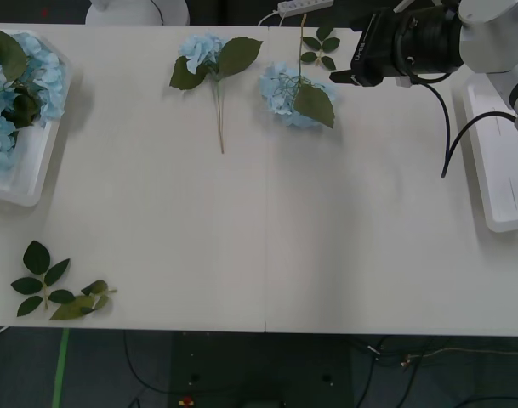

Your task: Place the red flowers into the right box and the blue flowers into the left box. If a person shows an open palm, hand one flower to the person first, then continue sorting.

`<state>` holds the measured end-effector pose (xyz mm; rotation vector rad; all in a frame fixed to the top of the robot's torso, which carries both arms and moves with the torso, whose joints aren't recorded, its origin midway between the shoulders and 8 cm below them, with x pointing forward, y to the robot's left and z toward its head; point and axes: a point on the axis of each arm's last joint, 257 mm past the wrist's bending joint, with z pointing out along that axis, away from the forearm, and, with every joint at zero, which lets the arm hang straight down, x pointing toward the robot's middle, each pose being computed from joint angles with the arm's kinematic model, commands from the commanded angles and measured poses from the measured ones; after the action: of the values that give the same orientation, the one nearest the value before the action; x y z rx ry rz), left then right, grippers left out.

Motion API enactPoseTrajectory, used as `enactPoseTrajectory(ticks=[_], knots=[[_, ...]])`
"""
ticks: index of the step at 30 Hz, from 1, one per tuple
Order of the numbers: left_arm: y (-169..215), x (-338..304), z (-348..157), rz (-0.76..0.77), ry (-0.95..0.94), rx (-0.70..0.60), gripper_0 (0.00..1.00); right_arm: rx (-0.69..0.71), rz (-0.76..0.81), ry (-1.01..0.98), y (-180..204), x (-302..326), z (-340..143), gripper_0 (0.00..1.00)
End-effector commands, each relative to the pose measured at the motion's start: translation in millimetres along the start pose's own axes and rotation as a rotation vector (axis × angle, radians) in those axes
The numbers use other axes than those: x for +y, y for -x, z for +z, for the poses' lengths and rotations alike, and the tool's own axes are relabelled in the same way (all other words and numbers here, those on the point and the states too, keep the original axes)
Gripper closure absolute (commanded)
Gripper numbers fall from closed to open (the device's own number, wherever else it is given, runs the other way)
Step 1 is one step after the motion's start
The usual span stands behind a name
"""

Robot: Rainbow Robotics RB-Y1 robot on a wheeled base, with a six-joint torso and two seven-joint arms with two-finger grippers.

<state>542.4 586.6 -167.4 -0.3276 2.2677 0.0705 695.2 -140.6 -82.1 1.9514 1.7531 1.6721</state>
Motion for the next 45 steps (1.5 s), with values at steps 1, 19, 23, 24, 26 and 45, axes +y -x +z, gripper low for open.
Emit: enactPoseTrajectory(ticks=[1, 19, 23, 24, 26, 45], knots=[[1.7, 21.9, -47.5, 0.163, 0.031, -0.031, 0.00, 0.040, 0.008, 0.037, -35.6, 16.4, 9.2, 0.01], [-120.0, -104.2, -136.6, 0.199, -0.311, -0.022, 0.00, 0.057, 0.018, 0.104, -67.2, -34.8, 81.5, 0.01], [-138.3, -161.6, -131.6, 0.148, -0.443, -0.017, 0.00, 0.070, 0.018, 0.123, -78.0, -39.2, 89.5, 0.01], [-140.3, -173.0, -129.6, 0.143, -0.467, -0.015, 0.00, 0.073, 0.017, 0.128, -80.4, -39.3, 90.6, 0.01], [-146.1, -198.4, -125.4, 0.136, -0.516, -0.010, 0.00, 0.071, 0.015, 0.145, -80.4, -36.1, 91.0, 0.01], [-128.8, -377.2, -41.7, 0.093, -0.568, -0.002, 0.00, 0.089, 0.013, 0.185, -97.4, -40.4, 101.4, 0.97]])
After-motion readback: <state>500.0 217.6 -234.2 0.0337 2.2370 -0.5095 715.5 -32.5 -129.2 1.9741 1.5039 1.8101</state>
